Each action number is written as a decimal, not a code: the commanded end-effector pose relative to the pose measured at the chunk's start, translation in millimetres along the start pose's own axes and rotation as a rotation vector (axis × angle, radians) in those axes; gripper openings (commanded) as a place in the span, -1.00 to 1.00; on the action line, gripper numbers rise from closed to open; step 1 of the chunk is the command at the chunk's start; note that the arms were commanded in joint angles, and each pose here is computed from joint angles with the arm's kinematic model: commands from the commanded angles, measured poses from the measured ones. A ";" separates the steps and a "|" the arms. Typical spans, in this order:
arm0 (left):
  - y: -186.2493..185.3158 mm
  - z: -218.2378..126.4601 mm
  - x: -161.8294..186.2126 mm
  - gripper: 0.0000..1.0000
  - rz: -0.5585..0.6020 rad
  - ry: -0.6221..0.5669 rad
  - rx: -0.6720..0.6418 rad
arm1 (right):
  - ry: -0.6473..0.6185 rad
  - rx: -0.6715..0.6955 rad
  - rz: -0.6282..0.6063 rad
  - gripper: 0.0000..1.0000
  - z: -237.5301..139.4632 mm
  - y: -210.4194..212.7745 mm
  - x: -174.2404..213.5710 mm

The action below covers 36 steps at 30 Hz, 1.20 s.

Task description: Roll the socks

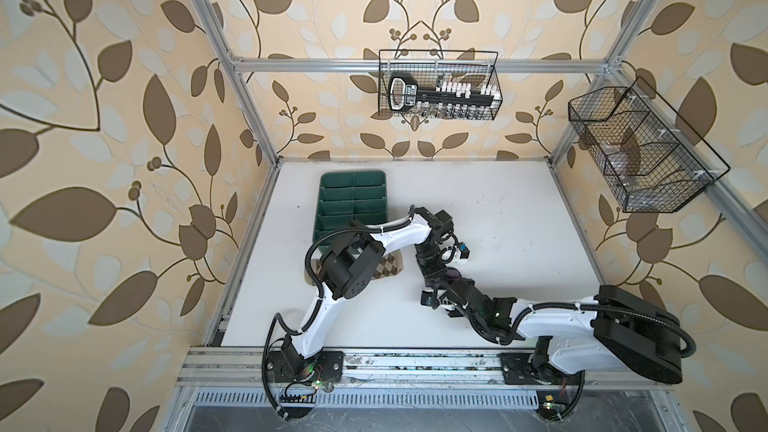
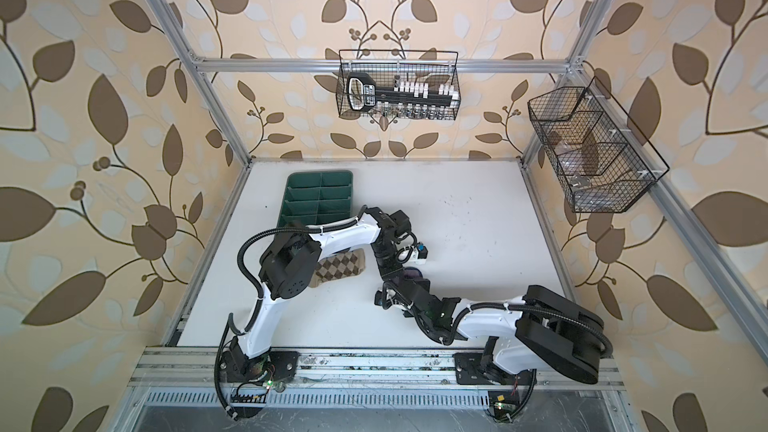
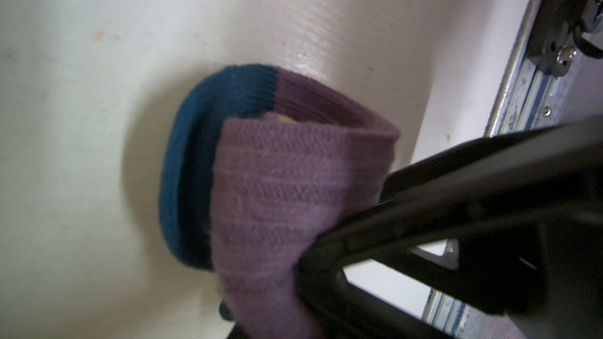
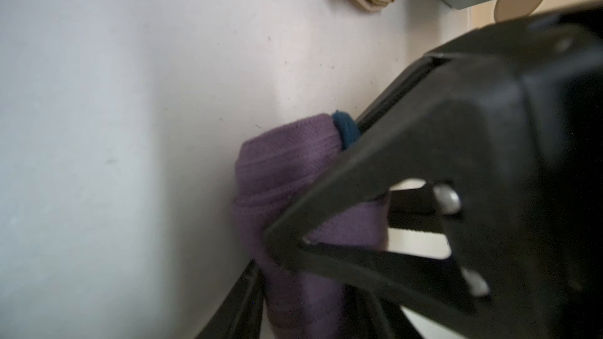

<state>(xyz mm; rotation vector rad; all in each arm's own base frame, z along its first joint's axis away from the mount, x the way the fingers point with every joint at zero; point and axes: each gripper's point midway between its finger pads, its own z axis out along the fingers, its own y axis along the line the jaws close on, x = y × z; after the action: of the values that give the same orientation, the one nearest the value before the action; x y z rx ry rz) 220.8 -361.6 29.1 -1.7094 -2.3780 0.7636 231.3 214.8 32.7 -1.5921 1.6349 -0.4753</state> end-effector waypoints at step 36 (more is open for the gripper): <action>-24.0 -75.7 35.8 0.98 0.107 -0.177 -0.425 | 0.165 -0.414 0.187 -1.00 -3.3 40.1 25.7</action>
<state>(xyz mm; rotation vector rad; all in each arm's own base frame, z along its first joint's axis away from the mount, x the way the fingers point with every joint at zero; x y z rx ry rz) 243.7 -309.4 53.1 -1.9887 -2.7223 0.3360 216.5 247.9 36.9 -1.7104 1.7895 -0.0871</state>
